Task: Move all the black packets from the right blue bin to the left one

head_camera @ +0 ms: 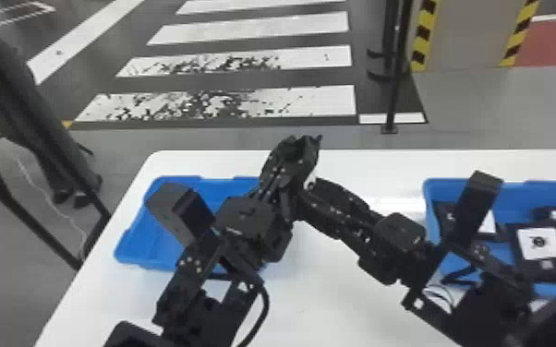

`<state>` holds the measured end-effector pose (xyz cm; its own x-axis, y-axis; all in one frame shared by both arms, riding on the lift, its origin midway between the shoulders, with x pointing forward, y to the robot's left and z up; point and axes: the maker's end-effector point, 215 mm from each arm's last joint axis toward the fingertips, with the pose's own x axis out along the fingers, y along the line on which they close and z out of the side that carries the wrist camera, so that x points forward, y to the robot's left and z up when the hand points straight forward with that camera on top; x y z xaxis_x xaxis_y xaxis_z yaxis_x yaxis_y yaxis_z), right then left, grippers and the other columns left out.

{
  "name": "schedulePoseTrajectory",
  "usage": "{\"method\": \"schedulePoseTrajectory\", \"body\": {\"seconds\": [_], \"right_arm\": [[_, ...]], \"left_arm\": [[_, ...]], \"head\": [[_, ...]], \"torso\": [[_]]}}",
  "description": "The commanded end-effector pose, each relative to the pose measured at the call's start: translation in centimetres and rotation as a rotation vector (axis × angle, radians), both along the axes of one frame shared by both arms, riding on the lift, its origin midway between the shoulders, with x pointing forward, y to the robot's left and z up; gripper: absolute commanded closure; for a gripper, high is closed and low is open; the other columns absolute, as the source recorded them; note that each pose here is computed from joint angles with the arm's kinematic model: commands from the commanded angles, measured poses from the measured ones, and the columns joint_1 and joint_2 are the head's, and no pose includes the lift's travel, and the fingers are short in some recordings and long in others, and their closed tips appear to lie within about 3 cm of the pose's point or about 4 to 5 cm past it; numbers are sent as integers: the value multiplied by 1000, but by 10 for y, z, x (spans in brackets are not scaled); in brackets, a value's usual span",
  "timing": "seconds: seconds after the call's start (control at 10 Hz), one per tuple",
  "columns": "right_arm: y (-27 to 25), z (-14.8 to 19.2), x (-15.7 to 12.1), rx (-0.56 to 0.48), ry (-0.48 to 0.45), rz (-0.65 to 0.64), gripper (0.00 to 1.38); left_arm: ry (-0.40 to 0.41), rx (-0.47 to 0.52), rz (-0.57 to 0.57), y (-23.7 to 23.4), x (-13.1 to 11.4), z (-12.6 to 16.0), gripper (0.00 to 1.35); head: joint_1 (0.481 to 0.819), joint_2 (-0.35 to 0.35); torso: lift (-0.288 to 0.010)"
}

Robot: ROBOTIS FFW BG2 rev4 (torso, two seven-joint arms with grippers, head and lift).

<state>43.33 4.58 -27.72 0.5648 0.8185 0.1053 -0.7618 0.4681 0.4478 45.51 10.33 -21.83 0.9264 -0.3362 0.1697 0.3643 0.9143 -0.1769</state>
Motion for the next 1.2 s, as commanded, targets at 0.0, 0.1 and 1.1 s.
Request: {"method": "schedulePoseTrajectory", "body": {"seconds": [0.0, 0.1, 1.1], "right_arm": [[2, -6, -2, -27, -7, 13, -1], [1, -9, -1, -13, 12, 12, 206], [-153, -35, 66, -308, 60, -352, 492]], "left_arm": [[-16, 6, 30, 10, 2, 4, 1211], [-20, 57, 96, 28, 11, -1, 1211], [-185, 100, 391, 121, 30, -42, 127]], "head": [[695, 184], [695, 193], [695, 238]], "torso": [[-140], [-140], [-140]]}}
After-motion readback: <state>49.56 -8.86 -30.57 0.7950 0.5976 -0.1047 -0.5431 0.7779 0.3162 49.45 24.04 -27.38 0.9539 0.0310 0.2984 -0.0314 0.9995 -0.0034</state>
